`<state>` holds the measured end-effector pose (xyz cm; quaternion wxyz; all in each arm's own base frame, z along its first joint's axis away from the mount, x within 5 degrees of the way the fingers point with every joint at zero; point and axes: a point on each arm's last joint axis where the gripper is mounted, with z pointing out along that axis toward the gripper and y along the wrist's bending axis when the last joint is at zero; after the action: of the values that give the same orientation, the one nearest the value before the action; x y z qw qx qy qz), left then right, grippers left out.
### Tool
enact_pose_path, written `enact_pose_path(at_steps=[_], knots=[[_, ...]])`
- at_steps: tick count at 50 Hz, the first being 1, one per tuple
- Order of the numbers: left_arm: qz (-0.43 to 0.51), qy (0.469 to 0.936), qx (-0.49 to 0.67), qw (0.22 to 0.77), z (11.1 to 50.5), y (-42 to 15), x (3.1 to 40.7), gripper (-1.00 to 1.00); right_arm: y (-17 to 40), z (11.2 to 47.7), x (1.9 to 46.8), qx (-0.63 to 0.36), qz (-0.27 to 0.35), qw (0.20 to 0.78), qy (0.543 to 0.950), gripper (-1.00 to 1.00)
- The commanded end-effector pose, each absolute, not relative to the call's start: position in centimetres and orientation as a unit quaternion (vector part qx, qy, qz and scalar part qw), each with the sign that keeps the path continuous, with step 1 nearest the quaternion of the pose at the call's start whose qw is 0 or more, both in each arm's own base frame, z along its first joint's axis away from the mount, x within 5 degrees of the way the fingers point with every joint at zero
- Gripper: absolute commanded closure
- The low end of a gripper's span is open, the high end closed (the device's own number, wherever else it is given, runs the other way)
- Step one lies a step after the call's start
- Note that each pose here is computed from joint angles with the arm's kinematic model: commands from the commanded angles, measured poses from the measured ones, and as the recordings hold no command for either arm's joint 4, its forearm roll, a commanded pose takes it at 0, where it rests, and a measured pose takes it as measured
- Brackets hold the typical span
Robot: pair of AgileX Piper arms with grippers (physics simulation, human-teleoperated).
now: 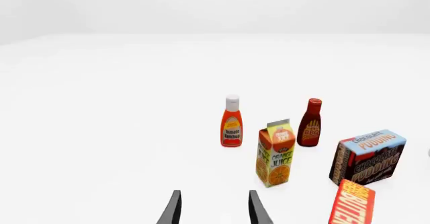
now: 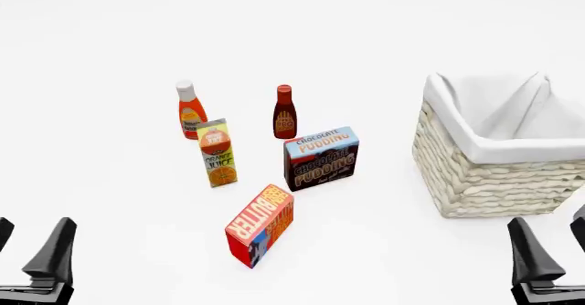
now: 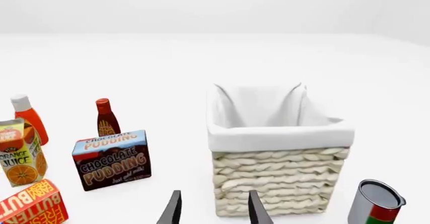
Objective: Pick the butter and place it in the basket.
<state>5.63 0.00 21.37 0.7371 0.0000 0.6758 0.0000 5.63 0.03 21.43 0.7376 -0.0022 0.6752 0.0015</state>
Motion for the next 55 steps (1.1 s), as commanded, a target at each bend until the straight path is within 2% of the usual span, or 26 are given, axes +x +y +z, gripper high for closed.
enact_pose_path(at_steps=[1,12,26,33,40,55], knots=[[0.000,0.676,0.000,0.737,21.4,0.0,5.7,-1.00,0.2,21.8,5.8,-0.008,0.011,0.735,0.678,-1.00],[0.000,0.676,0.000,0.737,21.4,0.0,5.7,-1.00,0.5,22.8,6.2,-0.023,0.030,0.732,0.681,-1.00],[0.000,0.676,0.000,0.737,21.4,0.0,5.7,-1.00,1.2,28.3,7.5,-0.012,0.099,0.719,0.688,-1.00],[0.000,0.676,0.000,0.737,21.4,0.0,5.7,-1.00,1.4,30.4,8.8,-0.015,0.095,0.711,0.696,-1.00],[0.000,0.676,0.000,0.737,21.4,0.0,5.7,-1.00,1.9,31.7,10.4,-0.033,0.091,0.692,0.716,-1.00],[0.000,0.676,0.000,0.737,21.4,0.0,5.7,-1.00,3.1,33.7,13.2,-0.030,0.126,0.651,0.748,-1.00]])
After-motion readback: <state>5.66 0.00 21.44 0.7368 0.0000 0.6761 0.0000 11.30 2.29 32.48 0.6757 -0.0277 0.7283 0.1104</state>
